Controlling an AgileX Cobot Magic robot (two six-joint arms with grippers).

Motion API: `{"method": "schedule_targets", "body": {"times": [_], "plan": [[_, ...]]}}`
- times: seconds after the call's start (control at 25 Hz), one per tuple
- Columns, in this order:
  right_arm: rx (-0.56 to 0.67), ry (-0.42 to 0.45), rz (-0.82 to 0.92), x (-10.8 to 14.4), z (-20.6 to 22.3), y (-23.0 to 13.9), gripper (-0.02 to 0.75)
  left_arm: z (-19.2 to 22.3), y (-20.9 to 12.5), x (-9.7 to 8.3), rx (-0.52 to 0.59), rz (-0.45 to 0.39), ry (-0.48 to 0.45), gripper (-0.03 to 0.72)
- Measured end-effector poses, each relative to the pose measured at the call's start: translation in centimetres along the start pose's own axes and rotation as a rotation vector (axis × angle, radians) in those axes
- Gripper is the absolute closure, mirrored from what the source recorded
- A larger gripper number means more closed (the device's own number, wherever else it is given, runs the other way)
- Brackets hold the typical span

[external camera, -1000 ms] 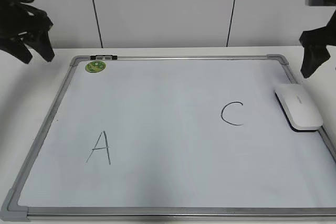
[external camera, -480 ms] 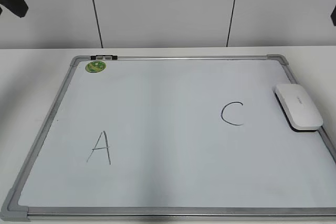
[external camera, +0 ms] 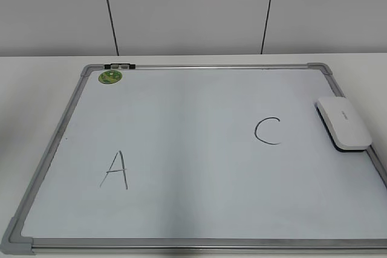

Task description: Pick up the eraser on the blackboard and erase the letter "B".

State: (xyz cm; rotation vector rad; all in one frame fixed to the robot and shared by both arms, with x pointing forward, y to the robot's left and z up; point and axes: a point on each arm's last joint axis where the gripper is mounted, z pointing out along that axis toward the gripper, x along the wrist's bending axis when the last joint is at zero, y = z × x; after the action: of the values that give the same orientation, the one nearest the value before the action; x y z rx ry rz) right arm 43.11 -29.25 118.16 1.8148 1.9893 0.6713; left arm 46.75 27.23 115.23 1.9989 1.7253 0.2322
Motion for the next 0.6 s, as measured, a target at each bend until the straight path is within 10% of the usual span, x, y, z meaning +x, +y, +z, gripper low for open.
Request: {"method": "schedule_targets", "body": {"times": [0.6], "plan": [[-0.115, -0.031, -0.006, 1.4, -1.6, -17.5, 0.148, -1.1, -16.5, -1.0, -0.065, 0.023, 0.020, 0.246]]}}
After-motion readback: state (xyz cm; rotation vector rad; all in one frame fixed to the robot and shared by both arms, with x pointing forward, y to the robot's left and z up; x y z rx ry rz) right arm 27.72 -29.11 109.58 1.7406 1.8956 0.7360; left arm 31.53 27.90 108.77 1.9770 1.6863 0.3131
